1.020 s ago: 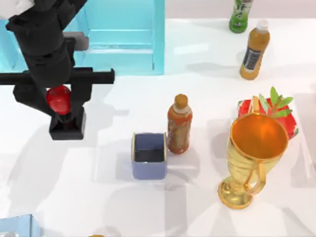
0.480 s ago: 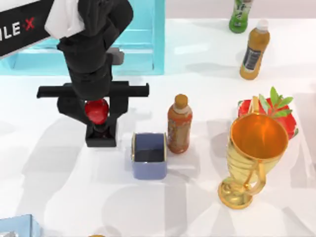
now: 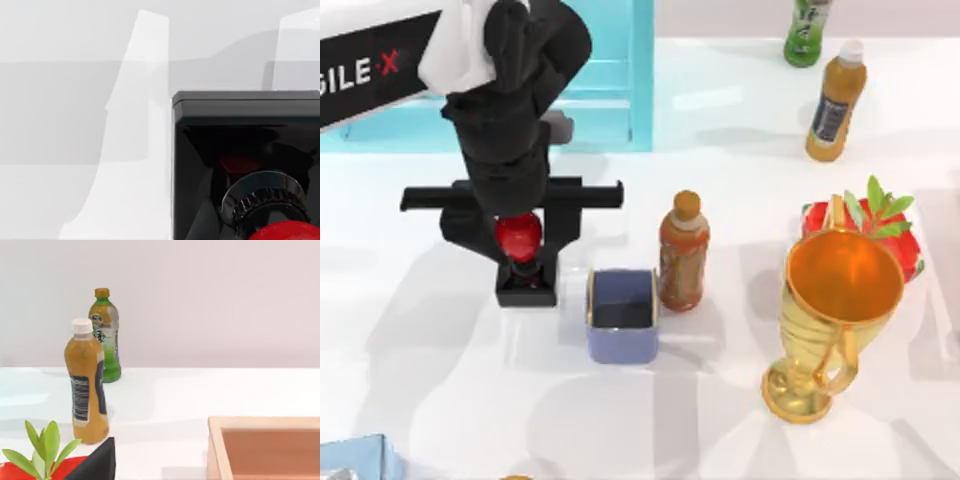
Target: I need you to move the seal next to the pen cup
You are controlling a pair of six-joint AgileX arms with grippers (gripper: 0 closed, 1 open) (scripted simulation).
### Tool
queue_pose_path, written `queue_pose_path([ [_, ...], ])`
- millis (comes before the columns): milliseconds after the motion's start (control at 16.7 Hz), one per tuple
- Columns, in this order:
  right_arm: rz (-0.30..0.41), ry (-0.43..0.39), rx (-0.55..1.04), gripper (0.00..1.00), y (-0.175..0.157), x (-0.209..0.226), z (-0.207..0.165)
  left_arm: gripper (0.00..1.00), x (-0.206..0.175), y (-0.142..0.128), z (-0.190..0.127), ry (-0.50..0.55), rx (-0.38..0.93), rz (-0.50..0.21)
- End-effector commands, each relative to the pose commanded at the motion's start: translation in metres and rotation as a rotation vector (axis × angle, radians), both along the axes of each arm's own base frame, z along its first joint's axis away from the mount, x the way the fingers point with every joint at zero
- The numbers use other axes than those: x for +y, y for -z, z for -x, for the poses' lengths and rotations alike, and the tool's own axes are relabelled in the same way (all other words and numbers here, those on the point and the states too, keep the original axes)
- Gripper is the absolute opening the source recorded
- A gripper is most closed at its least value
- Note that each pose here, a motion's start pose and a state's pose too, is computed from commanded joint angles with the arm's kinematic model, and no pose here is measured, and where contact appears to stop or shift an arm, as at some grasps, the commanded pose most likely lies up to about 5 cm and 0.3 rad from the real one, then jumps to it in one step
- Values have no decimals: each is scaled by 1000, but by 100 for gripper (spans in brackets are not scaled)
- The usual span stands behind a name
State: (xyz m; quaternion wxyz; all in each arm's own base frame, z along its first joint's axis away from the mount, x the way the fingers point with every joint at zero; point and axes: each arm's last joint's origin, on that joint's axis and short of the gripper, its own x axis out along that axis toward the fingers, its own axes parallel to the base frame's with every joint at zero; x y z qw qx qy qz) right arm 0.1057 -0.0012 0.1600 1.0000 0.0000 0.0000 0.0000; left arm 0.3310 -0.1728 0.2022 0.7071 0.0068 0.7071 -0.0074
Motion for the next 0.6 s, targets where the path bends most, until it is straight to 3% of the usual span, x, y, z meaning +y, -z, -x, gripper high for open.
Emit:
queue_pose_path([
  [120, 0, 0, 0, 100, 0, 0, 0, 0, 0, 0, 0, 0, 0, 0],
  [600, 0, 0, 0, 100, 0, 0, 0, 60, 0, 0, 0, 0, 0, 0],
])
